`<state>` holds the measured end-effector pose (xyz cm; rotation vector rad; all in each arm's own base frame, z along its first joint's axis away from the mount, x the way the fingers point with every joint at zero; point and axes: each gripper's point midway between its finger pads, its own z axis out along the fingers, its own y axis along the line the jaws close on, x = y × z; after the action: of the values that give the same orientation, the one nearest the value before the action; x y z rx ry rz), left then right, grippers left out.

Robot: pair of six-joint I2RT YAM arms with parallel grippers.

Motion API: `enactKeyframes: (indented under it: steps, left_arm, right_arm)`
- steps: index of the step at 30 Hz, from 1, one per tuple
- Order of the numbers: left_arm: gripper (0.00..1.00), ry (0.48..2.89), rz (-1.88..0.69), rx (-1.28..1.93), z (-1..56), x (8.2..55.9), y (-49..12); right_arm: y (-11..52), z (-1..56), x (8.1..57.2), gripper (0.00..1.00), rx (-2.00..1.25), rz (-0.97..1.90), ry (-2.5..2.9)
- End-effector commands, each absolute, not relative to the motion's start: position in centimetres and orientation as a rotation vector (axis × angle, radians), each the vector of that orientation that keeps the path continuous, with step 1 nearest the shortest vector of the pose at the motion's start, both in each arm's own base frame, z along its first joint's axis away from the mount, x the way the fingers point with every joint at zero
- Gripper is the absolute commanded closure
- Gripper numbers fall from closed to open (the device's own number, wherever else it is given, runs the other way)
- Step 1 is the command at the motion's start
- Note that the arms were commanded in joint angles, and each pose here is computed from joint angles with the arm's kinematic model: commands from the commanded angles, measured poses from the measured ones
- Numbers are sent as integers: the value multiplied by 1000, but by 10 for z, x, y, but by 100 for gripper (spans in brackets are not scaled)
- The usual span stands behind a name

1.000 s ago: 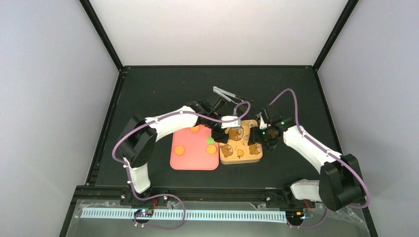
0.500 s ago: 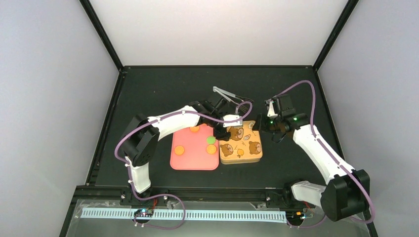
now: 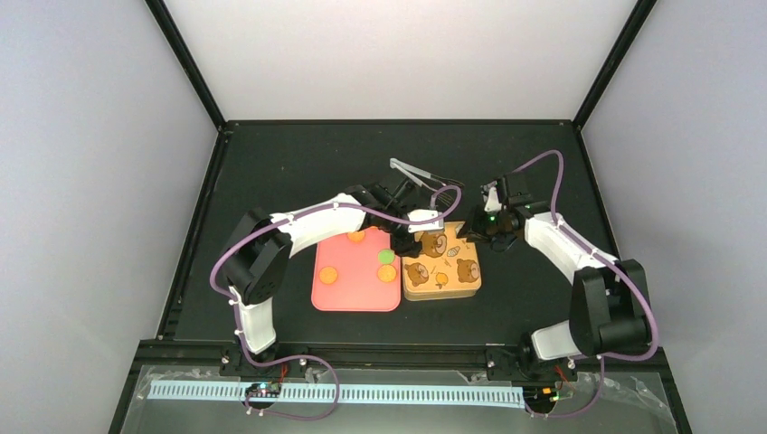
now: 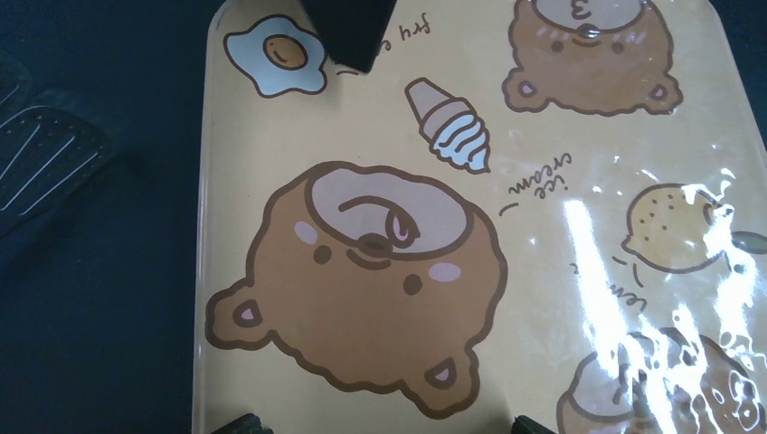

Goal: Pack the cookies
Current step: Press the box lid onto the packing box.

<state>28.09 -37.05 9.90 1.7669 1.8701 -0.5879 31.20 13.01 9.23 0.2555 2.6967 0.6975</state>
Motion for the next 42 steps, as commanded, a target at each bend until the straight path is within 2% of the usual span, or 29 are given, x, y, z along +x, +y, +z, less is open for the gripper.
enactKeyframes:
  steps: [1, 5, 9, 12, 19, 34, 36, 42]
  left_arm:
    - [27, 1923, -585, 1770, 91, 277, -365]
    - [23, 1878, -623, 1765, 112, 271, -367]
    - [22, 1797, -728, 1829, 131, 246, -368]
    - [22, 1795, -673, 1922, 114, 234, -359]
    - [25, 1860, -480, 1947, 75, 250, -343]
    - [28, 1922, -394, 1924, 49, 258, -324]
    - [29, 1935, -392, 1921, 52, 258, -322]
    - [28, 1956, -499, 1799, 85, 268, -317]
  right_arm:
    - [128, 73, 318, 72, 278, 684, 2718]
    - [121, 61, 315, 74, 305, 635, 2726]
    - [120, 62, 316, 74, 317, 636, 2705]
    - [126, 66, 320, 74, 312, 685, 2681]
    - [138, 66, 320, 74, 296, 752, 2669]
    - [157, 51, 320, 73, 287, 835, 2689]
    - [160, 65, 324, 72, 273, 856, 2655]
    - [172, 125, 330, 58, 222, 992, 2500]
